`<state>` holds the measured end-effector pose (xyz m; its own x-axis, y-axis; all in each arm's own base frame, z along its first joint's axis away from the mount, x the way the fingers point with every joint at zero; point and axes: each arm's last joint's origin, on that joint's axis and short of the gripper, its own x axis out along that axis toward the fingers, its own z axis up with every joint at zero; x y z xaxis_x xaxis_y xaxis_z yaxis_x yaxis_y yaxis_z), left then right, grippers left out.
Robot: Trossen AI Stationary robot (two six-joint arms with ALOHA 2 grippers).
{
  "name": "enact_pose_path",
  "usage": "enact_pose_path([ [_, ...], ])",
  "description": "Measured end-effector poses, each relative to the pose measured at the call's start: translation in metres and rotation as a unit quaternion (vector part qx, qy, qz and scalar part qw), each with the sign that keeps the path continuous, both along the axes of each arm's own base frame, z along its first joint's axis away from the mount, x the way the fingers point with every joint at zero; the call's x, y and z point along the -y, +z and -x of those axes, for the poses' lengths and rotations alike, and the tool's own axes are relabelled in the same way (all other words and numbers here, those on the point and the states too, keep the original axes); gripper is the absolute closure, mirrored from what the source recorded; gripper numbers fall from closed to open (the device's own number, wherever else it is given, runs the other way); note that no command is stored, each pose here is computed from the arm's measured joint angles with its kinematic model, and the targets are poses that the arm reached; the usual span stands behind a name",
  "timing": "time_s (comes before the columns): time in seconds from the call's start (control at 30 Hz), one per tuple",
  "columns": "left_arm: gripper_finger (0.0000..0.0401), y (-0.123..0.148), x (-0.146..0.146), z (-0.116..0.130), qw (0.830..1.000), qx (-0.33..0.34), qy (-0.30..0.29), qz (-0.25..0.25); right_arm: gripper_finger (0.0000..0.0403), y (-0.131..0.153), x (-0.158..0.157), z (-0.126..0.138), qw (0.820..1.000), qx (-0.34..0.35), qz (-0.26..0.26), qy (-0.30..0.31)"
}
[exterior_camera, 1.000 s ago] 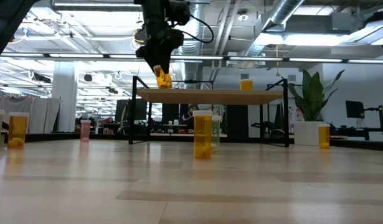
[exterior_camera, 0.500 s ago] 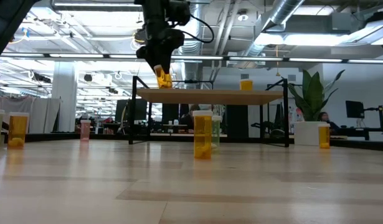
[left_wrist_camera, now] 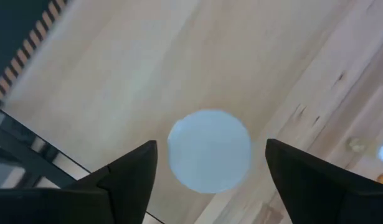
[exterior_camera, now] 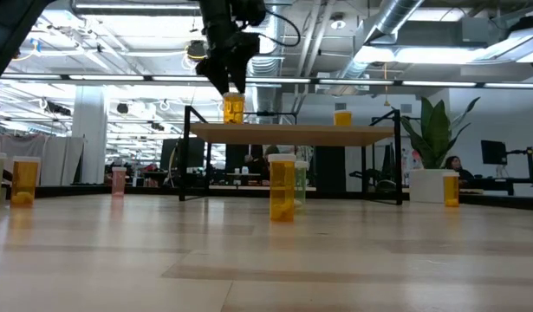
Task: Pick and place medicine bottles onto shelf by color
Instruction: Put the top large orange pill bottle on the shelf aligned with the other large orange pill bottle
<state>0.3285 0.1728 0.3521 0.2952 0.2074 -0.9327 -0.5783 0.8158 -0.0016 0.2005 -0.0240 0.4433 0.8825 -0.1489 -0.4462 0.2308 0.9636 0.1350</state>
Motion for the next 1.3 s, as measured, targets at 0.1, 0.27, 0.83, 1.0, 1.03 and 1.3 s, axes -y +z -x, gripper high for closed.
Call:
enact_pose_path([
  [0.1, 0.0105, 0.016, 0.000, 0.001, 1.000, 0.021, -0.002, -0.013, 0.0026, 0.000, 0.000, 0.000, 1.000, 0.000, 0.000, 0.000],
  [0.27, 0.0104, 0.044, 0.005, 0.013, 0.999, 0.022, -0.017, -0.031, 0.0026, -0.009, 0.002, -0.017, 1.000, -0.024, -0.002, -0.001],
  [0.83, 0.0104, 0.066, 0.083, 0.163, 0.957, 0.244, -0.040, -0.150, 0.0026, -0.069, 0.055, -0.143, 0.996, 0.001, 0.089, 0.000],
  [1.0, 0.0104, 0.041, 0.101, 0.193, 0.924, 0.335, -0.053, -0.178, 0.0026, -0.086, 0.089, -0.163, 0.995, 0.031, 0.084, -0.036],
  [1.03, 0.0104, 0.037, 0.103, 0.197, 0.919, 0.345, -0.058, -0.182, 0.0026, -0.091, 0.093, -0.167, 0.996, 0.035, 0.079, -0.028],
  [1.3, 0.0104, 0.015, 0.111, 0.214, 0.910, 0.355, -0.063, -0.206, 0.0026, -0.120, 0.115, -0.194, 0.996, 0.071, 0.038, -0.023],
])
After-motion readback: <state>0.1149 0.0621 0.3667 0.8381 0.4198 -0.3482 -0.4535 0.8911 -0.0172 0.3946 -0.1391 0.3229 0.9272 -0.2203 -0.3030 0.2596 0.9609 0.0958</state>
